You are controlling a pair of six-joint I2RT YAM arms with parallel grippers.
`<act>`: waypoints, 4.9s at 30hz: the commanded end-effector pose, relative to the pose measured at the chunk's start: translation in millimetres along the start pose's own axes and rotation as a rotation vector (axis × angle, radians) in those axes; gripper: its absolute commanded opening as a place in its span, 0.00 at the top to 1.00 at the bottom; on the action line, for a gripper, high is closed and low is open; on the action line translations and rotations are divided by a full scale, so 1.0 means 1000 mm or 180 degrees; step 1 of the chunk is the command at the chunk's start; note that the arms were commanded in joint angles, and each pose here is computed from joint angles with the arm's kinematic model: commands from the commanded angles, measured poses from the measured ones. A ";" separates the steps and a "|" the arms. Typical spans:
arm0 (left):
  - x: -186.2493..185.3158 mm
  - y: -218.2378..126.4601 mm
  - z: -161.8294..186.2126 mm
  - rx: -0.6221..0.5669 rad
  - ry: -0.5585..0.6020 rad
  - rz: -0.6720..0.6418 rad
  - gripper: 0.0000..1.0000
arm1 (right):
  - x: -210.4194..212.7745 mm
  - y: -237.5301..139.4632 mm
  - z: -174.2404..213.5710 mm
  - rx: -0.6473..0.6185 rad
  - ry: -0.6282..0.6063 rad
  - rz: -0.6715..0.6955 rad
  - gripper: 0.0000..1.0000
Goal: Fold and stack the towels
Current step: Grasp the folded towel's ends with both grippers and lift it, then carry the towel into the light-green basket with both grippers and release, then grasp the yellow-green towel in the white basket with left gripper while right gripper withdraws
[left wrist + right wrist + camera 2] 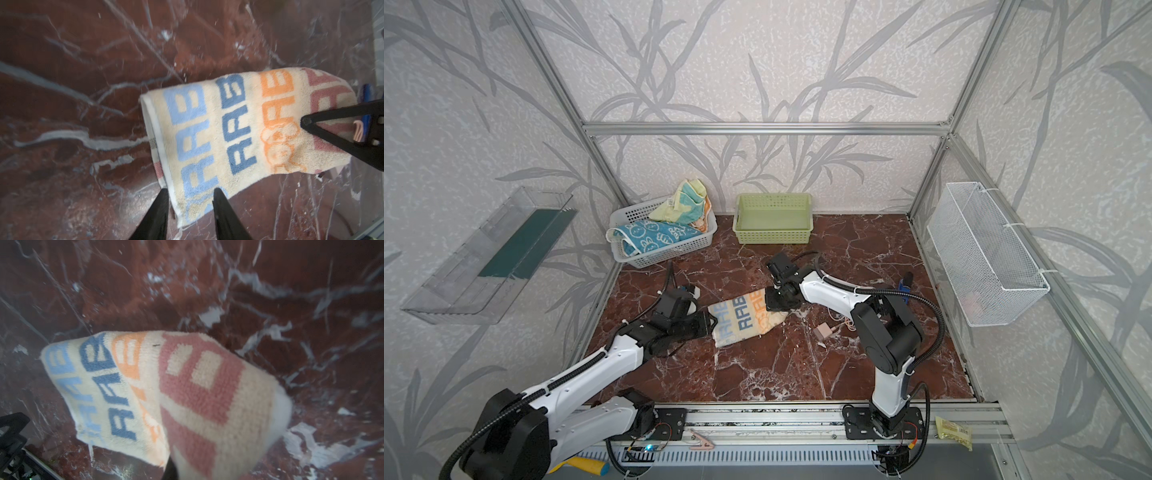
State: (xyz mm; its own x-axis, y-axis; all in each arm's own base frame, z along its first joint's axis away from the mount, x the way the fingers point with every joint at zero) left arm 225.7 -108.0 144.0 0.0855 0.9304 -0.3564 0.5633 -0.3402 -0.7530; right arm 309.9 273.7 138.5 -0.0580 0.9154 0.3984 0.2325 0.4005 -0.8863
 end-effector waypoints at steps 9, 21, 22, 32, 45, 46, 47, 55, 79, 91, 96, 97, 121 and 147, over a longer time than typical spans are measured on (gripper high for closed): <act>0.002 -0.007 -0.109 -0.0672 -0.0029 -0.0105 0.62 | 0.058 -0.014 -0.071 -0.0220 -0.1199 0.0206 1.00; -0.005 0.044 -0.167 -0.0831 0.0037 0.0066 0.62 | 0.099 -0.037 -0.173 -0.1000 -0.1516 -0.0070 1.00; -0.006 0.048 -0.174 -0.0866 0.0045 0.0082 0.62 | 0.100 -0.041 -0.181 -0.1112 -0.1519 -0.0100 1.00; -0.021 0.094 -0.226 -0.0979 -0.0013 0.0328 0.63 | 0.024 -0.050 -0.282 -0.1871 -0.0485 -0.0776 1.00; -0.021 0.110 -0.216 -0.0818 0.0011 0.0305 0.63 | -0.066 0.029 -0.299 -0.1498 0.0075 -0.0613 1.00; -0.021 0.109 -0.216 -0.0818 0.0015 0.0298 0.63 | -0.067 0.029 -0.296 -0.1463 0.0039 -0.0582 1.00; -0.021 0.108 -0.215 -0.0819 0.0024 0.0295 0.63 | -0.068 0.029 -0.293 -0.1425 0.0001 -0.0547 1.00; -0.021 0.100 -0.212 -0.0817 0.0038 0.0290 0.63 | -0.092 0.023 -0.287 -0.1290 -0.0039 -0.0272 1.00; -0.015 0.071 -0.231 -0.0737 0.0301 -0.0171 0.63 | -0.079 -0.089 -0.293 -0.1620 -0.0350 -0.0128 0.19; 0.075 0.054 -0.309 -0.0315 0.0242 -0.1240 0.53 | -0.010 -0.092 -0.233 -0.1376 -0.0777 -0.0279 0.23; 0.088 0.076 -0.334 -0.0119 0.0595 -0.1264 0.44 | 0.006 -0.075 -0.202 -0.1336 -0.0823 -0.0492 0.24; 0.088 0.080 -0.341 -0.0172 0.0631 -0.1254 0.44 | 0.007 -0.072 -0.196 -0.1352 -0.0812 -0.0523 0.24; 0.143 0.177 -0.390 -0.1539 -0.0739 -0.0171 0.53 | -0.016 -0.042 -0.160 -0.1137 -0.0639 -0.0451 0.27; 0.019 -0.118 -0.375 -0.2467 0.0390 0.0254 1.00 | 0.011 -0.134 -0.101 -0.1389 -0.0798 -0.0634 0.31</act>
State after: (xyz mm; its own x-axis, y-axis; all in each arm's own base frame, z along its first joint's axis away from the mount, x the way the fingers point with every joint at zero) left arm 504.2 8.7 395.8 0.1478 0.9167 -0.3712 0.9586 -0.2252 -0.1743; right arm 396.5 230.0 260.7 -0.3459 0.8364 0.4252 0.5562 0.5477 -0.6250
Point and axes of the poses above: each gripper's point midway between its finger pads, its own y axis out along the fingers, its own x axis along the line the jaws close on, z = x × y, the point moved 7 cm from there along -y, back along the fingers, and after that the axes turned 9 degrees about y, right-handed, at the moved point
